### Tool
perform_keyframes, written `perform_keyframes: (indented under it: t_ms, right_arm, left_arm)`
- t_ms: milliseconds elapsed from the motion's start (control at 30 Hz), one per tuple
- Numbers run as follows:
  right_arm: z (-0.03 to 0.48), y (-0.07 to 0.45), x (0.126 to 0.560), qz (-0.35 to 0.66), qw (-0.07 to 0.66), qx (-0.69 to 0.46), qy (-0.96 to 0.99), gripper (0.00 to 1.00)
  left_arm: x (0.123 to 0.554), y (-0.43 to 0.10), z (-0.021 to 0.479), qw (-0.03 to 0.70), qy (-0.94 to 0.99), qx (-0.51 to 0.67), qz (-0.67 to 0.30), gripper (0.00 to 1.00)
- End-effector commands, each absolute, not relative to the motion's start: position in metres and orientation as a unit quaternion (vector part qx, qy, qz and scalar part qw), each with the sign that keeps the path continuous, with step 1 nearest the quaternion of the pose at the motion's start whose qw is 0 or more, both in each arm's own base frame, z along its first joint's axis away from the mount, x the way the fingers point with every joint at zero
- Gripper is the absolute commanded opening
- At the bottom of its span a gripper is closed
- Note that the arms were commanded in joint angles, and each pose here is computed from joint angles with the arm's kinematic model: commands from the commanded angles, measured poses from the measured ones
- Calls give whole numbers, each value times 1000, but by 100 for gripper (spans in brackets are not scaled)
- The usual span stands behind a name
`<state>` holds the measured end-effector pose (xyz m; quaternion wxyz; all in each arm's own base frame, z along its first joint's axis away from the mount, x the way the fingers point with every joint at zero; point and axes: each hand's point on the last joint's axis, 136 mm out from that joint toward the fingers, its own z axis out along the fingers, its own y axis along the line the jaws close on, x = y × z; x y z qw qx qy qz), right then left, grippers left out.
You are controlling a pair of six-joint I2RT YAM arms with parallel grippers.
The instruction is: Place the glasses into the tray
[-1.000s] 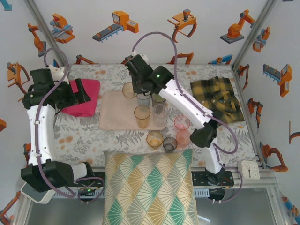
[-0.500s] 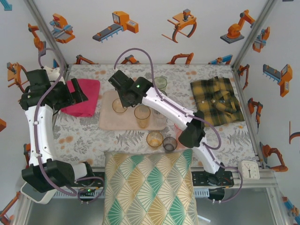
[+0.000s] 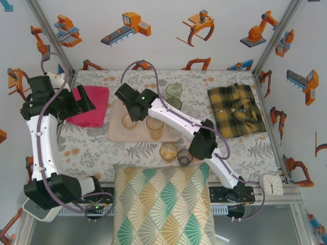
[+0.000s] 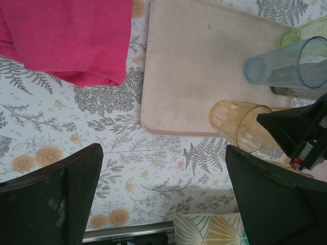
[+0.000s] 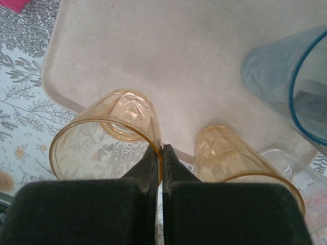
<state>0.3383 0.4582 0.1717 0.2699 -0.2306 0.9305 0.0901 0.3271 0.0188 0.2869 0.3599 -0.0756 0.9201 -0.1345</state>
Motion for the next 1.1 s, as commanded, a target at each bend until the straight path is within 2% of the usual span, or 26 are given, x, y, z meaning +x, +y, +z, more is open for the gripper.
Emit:
perform_keyframes:
  t_ms: [0, 667, 1067]
  right_arm:
    - [162, 463, 341, 80, 275, -237, 928, 0]
    - [114, 460, 343, 43, 246, -240, 938, 1]
    - [126, 461, 341, 56, 250, -241, 936, 1]
  left_arm:
    - [324, 17, 298, 376, 912, -77, -142, 97]
    - [323, 16, 295, 372, 913, -79, -146, 97]
    - [323, 17, 296, 374, 912, -79, -147, 97]
